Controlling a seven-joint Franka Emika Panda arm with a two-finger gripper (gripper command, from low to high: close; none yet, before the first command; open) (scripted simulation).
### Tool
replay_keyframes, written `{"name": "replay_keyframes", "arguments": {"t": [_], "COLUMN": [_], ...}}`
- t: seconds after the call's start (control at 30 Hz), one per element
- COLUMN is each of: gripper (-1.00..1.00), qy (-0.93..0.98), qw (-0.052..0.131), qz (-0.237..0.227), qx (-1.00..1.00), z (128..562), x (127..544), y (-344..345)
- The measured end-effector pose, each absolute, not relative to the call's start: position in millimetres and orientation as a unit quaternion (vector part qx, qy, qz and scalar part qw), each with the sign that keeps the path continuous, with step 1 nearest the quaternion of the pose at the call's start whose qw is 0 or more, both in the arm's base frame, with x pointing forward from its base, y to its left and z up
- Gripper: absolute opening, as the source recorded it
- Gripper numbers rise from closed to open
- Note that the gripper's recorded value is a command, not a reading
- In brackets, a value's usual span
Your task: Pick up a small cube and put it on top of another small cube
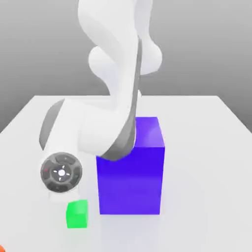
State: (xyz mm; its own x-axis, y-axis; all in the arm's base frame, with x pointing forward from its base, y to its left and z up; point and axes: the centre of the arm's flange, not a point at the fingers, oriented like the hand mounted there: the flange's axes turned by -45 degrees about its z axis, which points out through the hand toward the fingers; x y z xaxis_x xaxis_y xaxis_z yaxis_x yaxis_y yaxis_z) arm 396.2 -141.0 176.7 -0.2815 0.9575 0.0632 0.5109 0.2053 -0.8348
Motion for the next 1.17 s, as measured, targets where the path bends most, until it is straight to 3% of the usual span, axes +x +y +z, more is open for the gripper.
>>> {"name": "replay_keyframes", "arguments": {"t": [0.2, 0.3, 0.4, 0.5, 0.63, 0.87, 0.93, 1.03, 1.07, 1.17], "gripper": [-1.00, -1.00, -1.00, -1.00, -1.00, -1.00, -1.00, -1.00, 1.00, 1.00], "qy": [-0.749, -0.764, -0.803, -0.845, -0.893, -0.944, -0.948, -0.950, -0.950, -0.950], "qw": [0.304, 0.291, 0.267, 0.232, 0.168, 0.022, 0.006, 0.001, 0.001, 0.001], "qz": [0.272, 0.220, 0.177, 0.136, 0.083, 0.006, 0.001, -0.001, 0.000, 0.000], "qx": [-0.522, -0.532, -0.502, -0.462, -0.409, -0.330, -0.318, -0.311, -0.311, -0.311], "z": [201, 222, 220, 216, 218, 240, 225, 189, 181, 181], "x": [407, 411, 407, 404, 401, 398, 399, 400, 399, 399], "y": [-132, -136, -137, -135, -132, -134, -131, -128, -128, -128]}}
